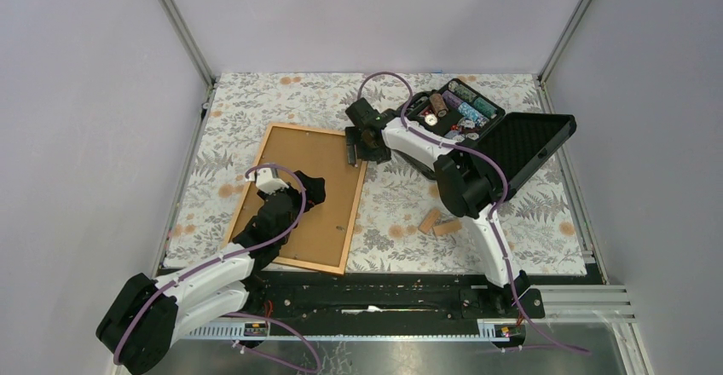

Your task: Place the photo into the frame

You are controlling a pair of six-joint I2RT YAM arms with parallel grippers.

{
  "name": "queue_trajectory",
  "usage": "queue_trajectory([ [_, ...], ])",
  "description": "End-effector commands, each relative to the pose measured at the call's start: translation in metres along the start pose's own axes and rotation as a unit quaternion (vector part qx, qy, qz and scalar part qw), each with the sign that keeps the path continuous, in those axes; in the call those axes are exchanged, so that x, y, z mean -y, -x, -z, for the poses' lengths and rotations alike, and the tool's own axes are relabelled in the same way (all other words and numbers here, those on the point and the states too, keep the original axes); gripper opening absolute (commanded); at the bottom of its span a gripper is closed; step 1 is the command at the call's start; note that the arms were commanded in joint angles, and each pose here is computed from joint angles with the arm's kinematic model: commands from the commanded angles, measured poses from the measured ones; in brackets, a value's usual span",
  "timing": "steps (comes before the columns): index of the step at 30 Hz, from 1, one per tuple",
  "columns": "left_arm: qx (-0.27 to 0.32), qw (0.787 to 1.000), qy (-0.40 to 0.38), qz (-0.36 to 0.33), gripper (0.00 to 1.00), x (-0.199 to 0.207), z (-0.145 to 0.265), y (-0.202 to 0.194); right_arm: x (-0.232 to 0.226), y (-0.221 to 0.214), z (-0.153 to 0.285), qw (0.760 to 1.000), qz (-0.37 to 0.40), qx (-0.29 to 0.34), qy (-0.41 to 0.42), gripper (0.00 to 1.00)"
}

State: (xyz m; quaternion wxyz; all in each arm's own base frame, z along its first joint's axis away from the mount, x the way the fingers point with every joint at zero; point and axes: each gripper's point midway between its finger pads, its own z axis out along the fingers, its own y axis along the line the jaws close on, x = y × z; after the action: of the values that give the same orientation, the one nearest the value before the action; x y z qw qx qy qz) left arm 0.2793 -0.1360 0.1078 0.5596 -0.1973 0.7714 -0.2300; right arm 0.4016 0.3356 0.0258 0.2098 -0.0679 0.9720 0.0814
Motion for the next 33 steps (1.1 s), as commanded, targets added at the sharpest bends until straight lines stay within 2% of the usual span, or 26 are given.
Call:
queue_trajectory([
  [1,0.018,1.000,-0.018,0.012,0.99,0.017,-0.002,0.015,-0.008,0.002,0.019,1.000,-0.010,-0.006,0.017,0.79],
  [6,0.019,1.000,-0.020,0.013,0.99,0.017,-0.002,0.015,-0.004,0.003,0.004,1.000,-0.016,-0.010,-0.014,0.77],
  [9,0.019,1.000,-0.019,0.013,0.99,0.017,-0.002,0.015,-0.001,0.006,-0.001,0.999,-0.022,-0.004,-0.026,0.72],
  [17,0.020,1.000,-0.019,0.013,0.99,0.017,-0.002,0.016,0.003,-0.002,-0.013,0.998,-0.029,-0.021,-0.043,0.70],
  [19,0.019,1.000,-0.019,0.013,0.99,0.017,-0.002,0.015,0.005,-0.006,-0.015,0.998,-0.030,-0.027,-0.047,0.63],
  [25,0.018,1.000,-0.018,0.012,0.99,0.017,-0.002,0.015,0.004,-0.014,-0.018,0.998,-0.039,-0.040,-0.043,0.24],
  [29,0.019,1.000,-0.019,0.013,0.99,0.017,-0.002,0.015,0.003,-0.007,-0.015,0.997,-0.050,-0.031,-0.040,0.04],
  [33,0.019,1.000,-0.019,0.013,0.99,0.017,-0.002,0.015,0.000,0.003,-0.007,0.998,-0.052,-0.020,-0.029,0.01],
])
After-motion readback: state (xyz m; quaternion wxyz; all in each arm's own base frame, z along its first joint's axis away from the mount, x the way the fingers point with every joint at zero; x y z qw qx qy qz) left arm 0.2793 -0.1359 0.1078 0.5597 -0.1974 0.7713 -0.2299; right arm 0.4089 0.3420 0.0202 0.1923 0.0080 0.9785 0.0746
